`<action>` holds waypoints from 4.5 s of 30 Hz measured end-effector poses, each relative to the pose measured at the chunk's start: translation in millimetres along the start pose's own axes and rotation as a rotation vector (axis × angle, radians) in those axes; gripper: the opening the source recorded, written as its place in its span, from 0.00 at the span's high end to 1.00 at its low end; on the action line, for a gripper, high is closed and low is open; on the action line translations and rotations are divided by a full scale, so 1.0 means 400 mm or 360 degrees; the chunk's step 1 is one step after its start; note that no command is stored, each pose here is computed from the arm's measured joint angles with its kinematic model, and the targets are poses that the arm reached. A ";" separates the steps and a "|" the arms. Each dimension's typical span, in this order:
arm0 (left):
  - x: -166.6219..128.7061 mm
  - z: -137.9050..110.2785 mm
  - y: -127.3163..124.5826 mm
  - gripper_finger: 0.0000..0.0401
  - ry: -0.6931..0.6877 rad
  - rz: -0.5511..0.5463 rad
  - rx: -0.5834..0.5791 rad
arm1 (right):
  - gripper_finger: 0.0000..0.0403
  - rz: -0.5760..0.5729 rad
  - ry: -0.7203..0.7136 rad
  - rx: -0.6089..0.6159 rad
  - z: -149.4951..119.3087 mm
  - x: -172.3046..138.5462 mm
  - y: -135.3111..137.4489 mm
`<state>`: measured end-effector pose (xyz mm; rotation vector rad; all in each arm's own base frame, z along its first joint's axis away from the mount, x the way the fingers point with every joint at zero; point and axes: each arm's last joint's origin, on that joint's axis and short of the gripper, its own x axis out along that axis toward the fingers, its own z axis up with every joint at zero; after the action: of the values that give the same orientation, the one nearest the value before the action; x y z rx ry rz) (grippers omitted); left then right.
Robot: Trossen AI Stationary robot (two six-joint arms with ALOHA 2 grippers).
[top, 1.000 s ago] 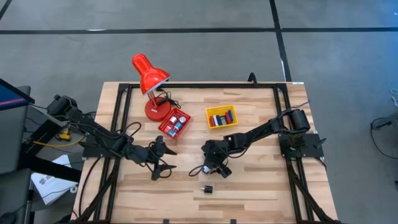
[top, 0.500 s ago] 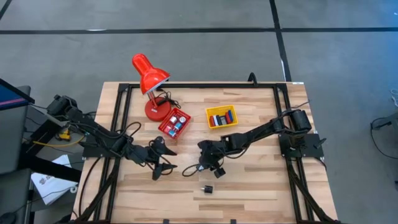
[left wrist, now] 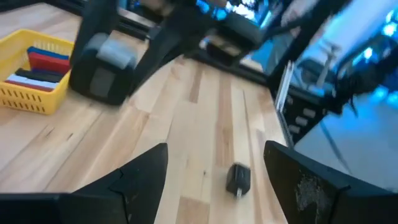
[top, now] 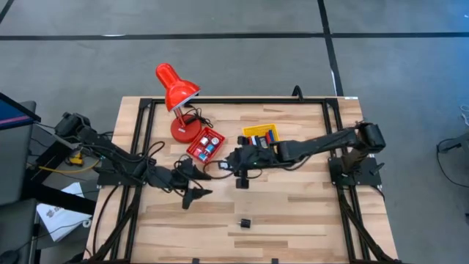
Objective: Pick & Place Office items
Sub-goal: Put the top black charger adapter into the red bin
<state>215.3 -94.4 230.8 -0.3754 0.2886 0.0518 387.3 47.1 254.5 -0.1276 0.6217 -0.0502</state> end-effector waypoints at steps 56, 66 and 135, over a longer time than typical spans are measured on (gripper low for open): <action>0.022 0.087 0.052 0.56 -0.0418 -0.0004 -0.0972 | 0.63 -0.0162 -0.0245 -0.0175 0.090 -0.055 0.078; 0.022 0.087 0.052 0.57 -0.0416 0.0003 -0.0956 | 0.58 -0.0161 -0.0249 -0.0195 0.091 -0.055 0.078; 0.112 -0.052 0.365 0.62 0.0283 0.1300 -0.0624 | 0.25 -0.0100 -0.0196 0.0266 -0.039 -0.170 0.029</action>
<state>237.7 33.4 147.8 -0.6321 0.5971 0.8904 323.3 62.8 279.7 0.0118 0.4884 -0.1533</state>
